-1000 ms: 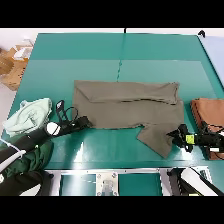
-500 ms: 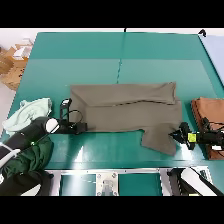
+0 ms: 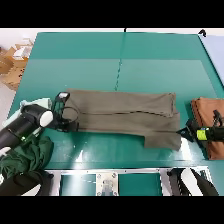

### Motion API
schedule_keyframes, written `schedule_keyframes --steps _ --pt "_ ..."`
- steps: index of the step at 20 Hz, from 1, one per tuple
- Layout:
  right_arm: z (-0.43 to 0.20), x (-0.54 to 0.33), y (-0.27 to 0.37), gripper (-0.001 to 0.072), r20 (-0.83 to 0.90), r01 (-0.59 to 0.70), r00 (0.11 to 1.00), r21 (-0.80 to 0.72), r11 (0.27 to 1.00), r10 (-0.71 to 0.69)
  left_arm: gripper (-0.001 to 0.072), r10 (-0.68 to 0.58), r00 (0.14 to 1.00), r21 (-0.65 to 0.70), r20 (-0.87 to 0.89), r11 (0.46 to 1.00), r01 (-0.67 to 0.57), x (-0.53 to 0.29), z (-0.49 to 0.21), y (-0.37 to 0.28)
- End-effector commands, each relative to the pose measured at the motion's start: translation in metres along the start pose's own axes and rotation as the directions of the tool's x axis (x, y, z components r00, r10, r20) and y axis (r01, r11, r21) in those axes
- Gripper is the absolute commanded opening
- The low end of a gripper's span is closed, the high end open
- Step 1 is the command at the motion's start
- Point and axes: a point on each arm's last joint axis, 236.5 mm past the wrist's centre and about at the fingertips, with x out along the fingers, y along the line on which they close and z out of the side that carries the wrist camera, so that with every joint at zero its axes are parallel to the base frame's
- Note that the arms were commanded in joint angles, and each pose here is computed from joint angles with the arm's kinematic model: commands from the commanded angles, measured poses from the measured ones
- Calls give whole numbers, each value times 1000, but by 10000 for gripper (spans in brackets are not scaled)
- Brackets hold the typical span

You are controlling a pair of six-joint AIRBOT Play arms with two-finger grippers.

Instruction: Fold the shirts.

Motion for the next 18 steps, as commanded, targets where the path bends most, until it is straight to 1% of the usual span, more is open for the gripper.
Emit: schedule_keyframes --steps 1,3,6,9,11,15,16,17,18 --pt "22 -17 50 21 61 -104 992 -55 993 108 18 14 996 78 87 997 -21 -30 45 -4" --pt "42 -12 74 21 69 -148 986 -70 986 153 18 37 993 107 113 993 -50 -33 74 -5" --pt "79 6 105 21 60 -180 981 -79 981 185 18 73 991 139 116 986 -89 -20 120 -6" --pt "119 30 127 21 58 -175 982 -94 980 181 19 94 991 73 99 992 -102 4 164 15" --pt "142 54 137 22 38 -164 985 -107 981 169 19 55 993 60 101 996 -61 23 190 22" --pt "166 109 152 22 -38 -170 985 -120 978 167 22 -65 991 62 120 996 58 72 222 3" --pt "170 116 153 22 -45 -170 985 -117 978 166 47 -80 988 53 133 996 73 79 229 0" --pt "175 118 156 53 -43 -173 985 -120 978 169 384 -88 984 47 157 996 82 80 236 -2" --pt "182 113 159 178 -32 -180 984 -147 973 178 720 -89 979 44 183 996 82 76 244 -2"
